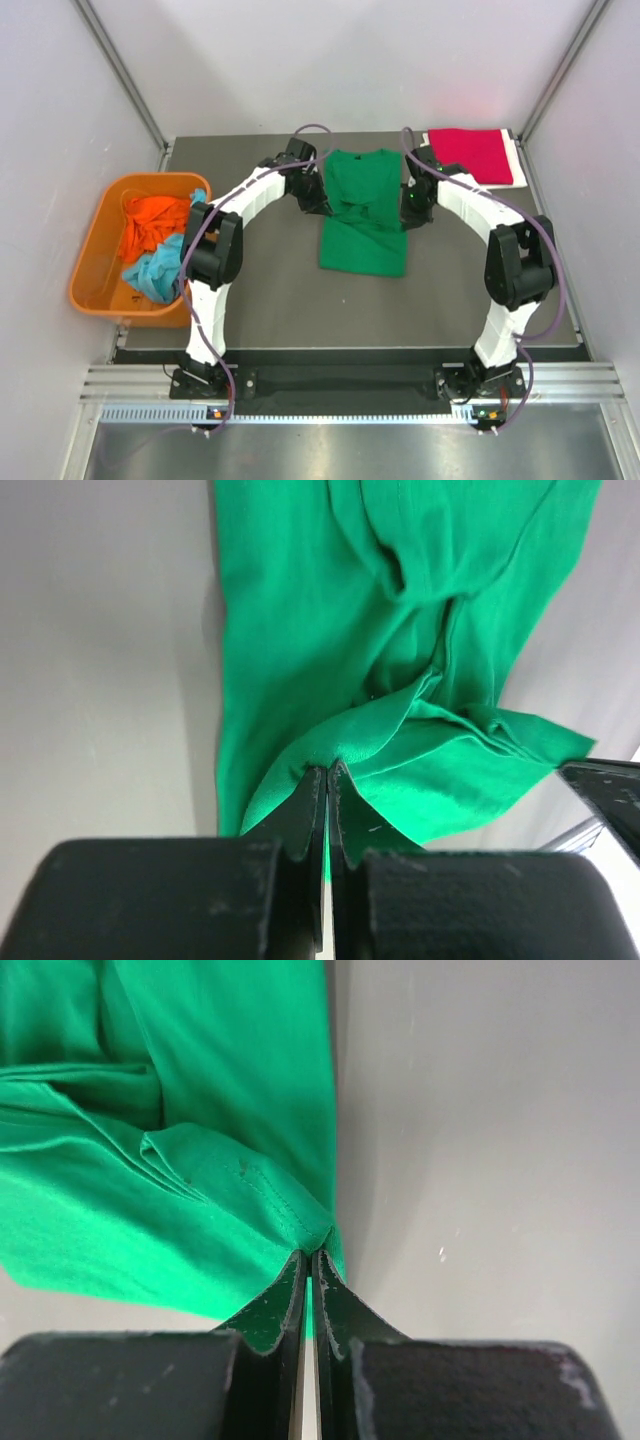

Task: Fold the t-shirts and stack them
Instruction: Fold the tshirt

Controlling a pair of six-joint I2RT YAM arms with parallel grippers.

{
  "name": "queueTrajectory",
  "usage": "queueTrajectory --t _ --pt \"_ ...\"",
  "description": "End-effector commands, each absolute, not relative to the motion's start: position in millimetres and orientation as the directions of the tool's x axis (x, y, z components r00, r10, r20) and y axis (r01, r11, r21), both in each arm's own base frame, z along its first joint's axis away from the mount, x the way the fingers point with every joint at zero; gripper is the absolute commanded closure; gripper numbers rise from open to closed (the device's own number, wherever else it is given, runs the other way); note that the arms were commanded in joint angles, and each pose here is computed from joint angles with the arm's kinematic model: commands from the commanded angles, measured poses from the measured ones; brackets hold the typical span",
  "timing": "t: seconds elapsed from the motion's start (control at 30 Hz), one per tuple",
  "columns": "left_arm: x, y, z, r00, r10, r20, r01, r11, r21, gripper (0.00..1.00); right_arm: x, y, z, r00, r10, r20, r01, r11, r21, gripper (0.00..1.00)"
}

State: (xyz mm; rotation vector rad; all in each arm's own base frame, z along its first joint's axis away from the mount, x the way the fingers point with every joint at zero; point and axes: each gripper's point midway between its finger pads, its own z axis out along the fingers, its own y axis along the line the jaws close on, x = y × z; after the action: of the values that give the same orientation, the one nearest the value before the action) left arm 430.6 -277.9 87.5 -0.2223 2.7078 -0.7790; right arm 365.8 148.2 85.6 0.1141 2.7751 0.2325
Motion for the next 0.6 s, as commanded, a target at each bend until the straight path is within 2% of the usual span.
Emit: queueTrajectory --t 0.0,0.57 --pt "447 -275 103 -0.927 -0.227 -0.297 -0.035 0.844 -0.535 1.00 386 144 101 -0.923 0.100 -0.371 0.035 0.983 0.178 1.00" --pt "489 -268 107 -0.887 -0.302 -0.350 -0.054 0.820 -0.570 1.00 439 146 105 -0.904 0.110 -0.413 0.025 0.978 0.207 1.00"
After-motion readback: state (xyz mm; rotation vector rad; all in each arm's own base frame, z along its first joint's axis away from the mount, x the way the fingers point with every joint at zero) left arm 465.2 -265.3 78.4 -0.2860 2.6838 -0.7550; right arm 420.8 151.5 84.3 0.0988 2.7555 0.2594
